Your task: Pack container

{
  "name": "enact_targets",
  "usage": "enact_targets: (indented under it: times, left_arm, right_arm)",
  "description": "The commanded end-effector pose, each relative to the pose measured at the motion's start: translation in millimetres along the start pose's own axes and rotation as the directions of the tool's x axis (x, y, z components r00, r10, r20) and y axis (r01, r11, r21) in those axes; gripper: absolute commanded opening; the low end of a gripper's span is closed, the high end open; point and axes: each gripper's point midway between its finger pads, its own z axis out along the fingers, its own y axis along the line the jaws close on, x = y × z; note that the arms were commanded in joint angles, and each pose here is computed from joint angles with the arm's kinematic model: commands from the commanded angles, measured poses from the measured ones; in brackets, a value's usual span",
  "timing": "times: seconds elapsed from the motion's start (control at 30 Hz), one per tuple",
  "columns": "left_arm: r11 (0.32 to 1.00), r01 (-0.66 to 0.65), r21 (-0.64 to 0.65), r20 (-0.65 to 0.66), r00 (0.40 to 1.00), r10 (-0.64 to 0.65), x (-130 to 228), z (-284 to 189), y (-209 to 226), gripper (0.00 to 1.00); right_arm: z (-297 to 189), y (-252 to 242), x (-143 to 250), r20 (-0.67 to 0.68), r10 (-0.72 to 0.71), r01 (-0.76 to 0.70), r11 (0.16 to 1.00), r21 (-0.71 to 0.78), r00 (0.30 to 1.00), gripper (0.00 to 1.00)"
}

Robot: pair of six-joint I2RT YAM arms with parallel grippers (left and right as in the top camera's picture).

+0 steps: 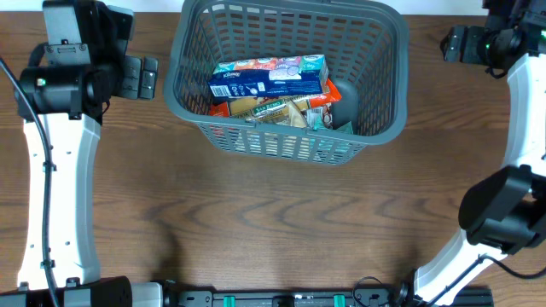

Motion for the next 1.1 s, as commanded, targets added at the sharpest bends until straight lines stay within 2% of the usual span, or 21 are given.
enact_targets:
  times: [0.0,0.3,0.53,0.83,1.07]
  left_arm:
    - [0.997,0.071,-0.006,0.009,0.997,-0.071,-1,-6,3,0.98]
    - [0.995,0.104,-0.005,-0.069,0.992,-0.104,26,-10,3,0.99]
    - [0.992,0.124,-0.02,-0.056,0.991,-0.125,43,-33,7,0.99]
    - [0.991,0.126,0.049,-0.039,0.992,-0.124,83,-56,-16,0.99]
    - [0.995,0.075,0.073,0.012,0.997,-0.076,111,-70,-28,0.99]
  right_arm:
    - [-50,-11,-17,0.076,0.009,-0.015,0.997,0.081,0.997,0.99]
    - [-86,-18,13,-0.012,0.035,-0.034,0.994,0.1,0.999,0.98]
    - [-111,-21,38,-0.081,0.06,-0.052,0.993,0.106,0.995,0.99]
    - [-145,-10,75,-0.185,0.102,-0.085,0.992,0.098,0.977,0.99]
    - [-173,-2,105,-0.268,0.131,-0.108,0.989,0.097,0.955,0.99]
